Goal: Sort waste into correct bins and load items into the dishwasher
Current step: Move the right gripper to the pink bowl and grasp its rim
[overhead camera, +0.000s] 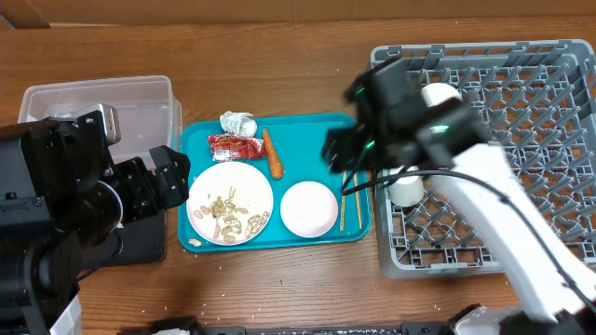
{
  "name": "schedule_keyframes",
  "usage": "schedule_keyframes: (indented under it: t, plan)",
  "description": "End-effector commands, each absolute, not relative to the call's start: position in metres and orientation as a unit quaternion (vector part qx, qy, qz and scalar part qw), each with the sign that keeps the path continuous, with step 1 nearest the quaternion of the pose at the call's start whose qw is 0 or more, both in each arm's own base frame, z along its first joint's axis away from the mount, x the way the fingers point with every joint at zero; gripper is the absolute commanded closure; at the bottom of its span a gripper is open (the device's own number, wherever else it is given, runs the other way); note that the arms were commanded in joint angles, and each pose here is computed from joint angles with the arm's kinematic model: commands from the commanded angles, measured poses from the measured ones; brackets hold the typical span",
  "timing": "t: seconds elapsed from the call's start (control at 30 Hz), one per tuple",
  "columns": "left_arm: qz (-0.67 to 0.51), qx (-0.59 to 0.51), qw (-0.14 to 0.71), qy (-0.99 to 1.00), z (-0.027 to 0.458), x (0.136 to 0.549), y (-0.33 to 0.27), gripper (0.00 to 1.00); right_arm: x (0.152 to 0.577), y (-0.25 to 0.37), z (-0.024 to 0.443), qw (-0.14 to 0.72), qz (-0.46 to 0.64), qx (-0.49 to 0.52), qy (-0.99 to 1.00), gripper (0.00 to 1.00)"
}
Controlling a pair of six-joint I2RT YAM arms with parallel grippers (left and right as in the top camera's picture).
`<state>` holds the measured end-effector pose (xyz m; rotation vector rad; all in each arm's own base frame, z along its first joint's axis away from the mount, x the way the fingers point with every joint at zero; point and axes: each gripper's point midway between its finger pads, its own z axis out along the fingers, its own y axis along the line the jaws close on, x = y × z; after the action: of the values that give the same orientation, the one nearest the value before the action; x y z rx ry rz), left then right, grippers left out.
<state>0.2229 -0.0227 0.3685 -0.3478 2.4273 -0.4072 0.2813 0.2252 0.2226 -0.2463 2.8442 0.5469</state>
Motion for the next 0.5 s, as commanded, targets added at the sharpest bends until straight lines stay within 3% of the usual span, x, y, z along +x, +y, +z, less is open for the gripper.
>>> schedule_keyframes:
  t: [0.0,0.23,0.37,0.47]
  plan:
    - [-0.16,-0.122,0.329,0.923,0.374,0.223,-0.026,0.0,0.259,0.229,0.161,0.046,0.134,-0.07,0.987,0.3]
    - [-0.16,-0.122,0.329,0.923,0.374,0.223,-0.026,0.0,0.248,0.213,0.073,0.022,0.095,-0.051,0.994,0.31]
    - [-0.16,-0.122,0.329,0.923,0.374,0.223,-0.026,0.0,0.246,0.213,0.049,0.022,0.102,-0.052,0.993,0.51]
    - [-0.16,-0.122,0.329,0.923,0.374,0.223,-0.026,0.0,0.245,0.217,0.038,0.02,0.108,-0.054,0.992,0.54]
